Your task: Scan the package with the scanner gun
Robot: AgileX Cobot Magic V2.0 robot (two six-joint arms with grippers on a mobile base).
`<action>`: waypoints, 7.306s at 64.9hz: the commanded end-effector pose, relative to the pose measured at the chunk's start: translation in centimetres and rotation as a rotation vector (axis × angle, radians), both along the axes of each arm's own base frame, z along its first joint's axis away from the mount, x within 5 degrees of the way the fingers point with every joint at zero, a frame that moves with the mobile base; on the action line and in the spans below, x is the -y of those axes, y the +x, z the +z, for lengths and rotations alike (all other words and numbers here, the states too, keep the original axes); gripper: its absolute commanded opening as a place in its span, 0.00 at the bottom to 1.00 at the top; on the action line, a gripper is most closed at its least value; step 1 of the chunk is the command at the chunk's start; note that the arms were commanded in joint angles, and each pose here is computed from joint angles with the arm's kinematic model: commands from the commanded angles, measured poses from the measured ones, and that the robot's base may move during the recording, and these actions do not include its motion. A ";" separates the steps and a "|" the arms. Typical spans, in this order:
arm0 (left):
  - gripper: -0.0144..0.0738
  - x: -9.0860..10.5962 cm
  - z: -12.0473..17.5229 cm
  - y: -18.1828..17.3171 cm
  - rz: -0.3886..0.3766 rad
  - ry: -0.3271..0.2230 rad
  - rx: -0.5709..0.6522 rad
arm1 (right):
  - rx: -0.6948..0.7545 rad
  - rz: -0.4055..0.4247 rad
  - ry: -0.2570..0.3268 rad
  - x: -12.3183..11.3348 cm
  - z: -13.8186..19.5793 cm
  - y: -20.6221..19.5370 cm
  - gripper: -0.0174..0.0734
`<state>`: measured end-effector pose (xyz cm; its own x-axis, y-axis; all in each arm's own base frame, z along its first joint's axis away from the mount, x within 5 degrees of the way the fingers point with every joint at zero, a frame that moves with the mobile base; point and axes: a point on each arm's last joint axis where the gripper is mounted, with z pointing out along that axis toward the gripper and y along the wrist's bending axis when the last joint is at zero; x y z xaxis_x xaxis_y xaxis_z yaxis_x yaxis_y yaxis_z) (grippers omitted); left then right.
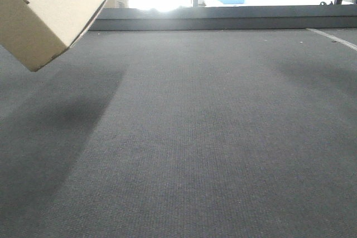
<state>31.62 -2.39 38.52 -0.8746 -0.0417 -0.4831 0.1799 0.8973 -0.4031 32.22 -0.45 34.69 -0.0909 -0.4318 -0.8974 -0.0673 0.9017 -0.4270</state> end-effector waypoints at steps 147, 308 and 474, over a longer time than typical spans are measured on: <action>0.04 0.0 0.5 -0.4 0.003 0.006 0.023 | 0.102 -0.137 0.541 -0.4 -8.0 -6.9 0.02; 0.04 -0.4 0.3 -0.4 0.010 0.067 0.020 | -0.258 -0.173 0.521 -1.0 -11.5 -7.2 0.80; 0.04 -2.8 -2.4 -18.8 0.312 0.393 0.831 | -0.050 -0.014 0.494 -1.1 -6.6 -23.3 0.02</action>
<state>14.21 0.39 36.48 -0.3531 0.0918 -0.9311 0.0271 0.9958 0.0879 9.89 0.69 28.24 -0.1791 0.0556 -0.9823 -0.0600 0.9959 0.0673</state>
